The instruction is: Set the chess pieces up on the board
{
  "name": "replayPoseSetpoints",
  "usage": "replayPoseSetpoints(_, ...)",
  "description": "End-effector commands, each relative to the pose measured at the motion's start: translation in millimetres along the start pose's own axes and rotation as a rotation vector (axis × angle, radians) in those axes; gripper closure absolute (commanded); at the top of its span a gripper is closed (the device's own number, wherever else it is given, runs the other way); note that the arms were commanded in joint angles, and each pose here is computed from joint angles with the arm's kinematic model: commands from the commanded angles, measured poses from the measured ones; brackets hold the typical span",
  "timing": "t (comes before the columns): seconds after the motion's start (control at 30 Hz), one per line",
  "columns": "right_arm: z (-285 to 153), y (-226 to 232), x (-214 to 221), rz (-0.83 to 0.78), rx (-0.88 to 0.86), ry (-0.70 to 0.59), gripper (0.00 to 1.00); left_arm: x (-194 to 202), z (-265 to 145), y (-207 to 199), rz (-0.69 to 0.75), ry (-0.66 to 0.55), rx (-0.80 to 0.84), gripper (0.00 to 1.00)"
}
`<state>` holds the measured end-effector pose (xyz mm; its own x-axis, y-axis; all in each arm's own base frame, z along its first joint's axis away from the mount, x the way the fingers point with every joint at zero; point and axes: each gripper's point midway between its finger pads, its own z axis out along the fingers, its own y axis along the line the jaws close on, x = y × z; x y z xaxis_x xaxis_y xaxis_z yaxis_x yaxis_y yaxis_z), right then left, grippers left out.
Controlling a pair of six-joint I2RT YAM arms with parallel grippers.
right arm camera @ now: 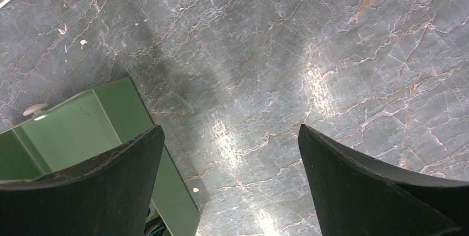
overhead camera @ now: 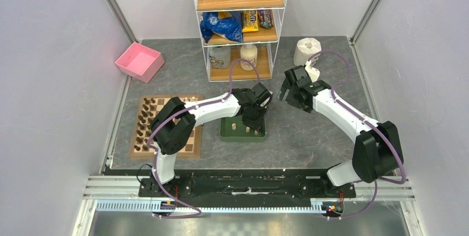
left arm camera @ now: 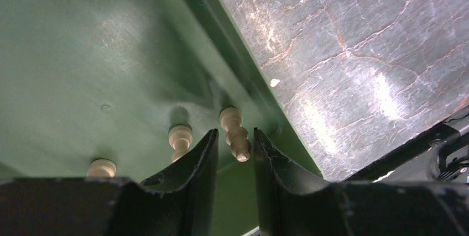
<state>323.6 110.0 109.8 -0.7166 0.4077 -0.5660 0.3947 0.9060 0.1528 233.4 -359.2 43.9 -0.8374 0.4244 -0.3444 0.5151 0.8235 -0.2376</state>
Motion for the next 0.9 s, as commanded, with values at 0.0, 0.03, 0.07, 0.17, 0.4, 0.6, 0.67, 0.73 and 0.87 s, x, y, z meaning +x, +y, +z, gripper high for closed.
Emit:
replayPoseSetpoints(0.0,-2,-2,-6,0.017,0.005,-0.022,0.01,-7,-3,-6,-0.002,-0.013,0.005,0.64)
replayPoseSetpoints(0.03,-2,-2,-6,0.018,0.005,-0.023,0.01,-8,-3,-6,-0.003,-0.014,0.005,0.64)
replayPoseSetpoints(0.07,-2,-2,-6,0.017,0.005,-0.021,0.01,-8,-3,-6,-0.002,-0.015,0.004,0.66)
replayPoseSetpoints(0.17,-2,-1,-6,0.018,0.003,-0.020,0.01,-8,-3,-6,-0.003,-0.014,0.005,0.73)
replayPoseSetpoints(0.4,-3,-1,-6,0.017,-0.001,-0.021,0.01,-12,-9,-10,0.005,-0.026,0.018,0.90)
replayPoseSetpoints(0.6,-4,-1,-6,0.020,-0.001,-0.021,0.01,-28,-41,-17,-0.001,-0.103,0.034,0.98)
replayPoseSetpoints(0.67,-3,-1,-6,0.019,-0.002,-0.020,0.01,-36,-58,-17,0.000,-0.150,0.024,0.98)
replayPoseSetpoints(0.73,-3,0,-6,0.018,-0.004,-0.016,0.01,-44,-76,-16,-0.002,-0.197,0.014,0.98)
replayPoseSetpoints(0.87,-4,3,-6,0.021,-0.017,-0.014,0.01,-53,-108,-7,-0.021,-0.280,-0.033,0.98)
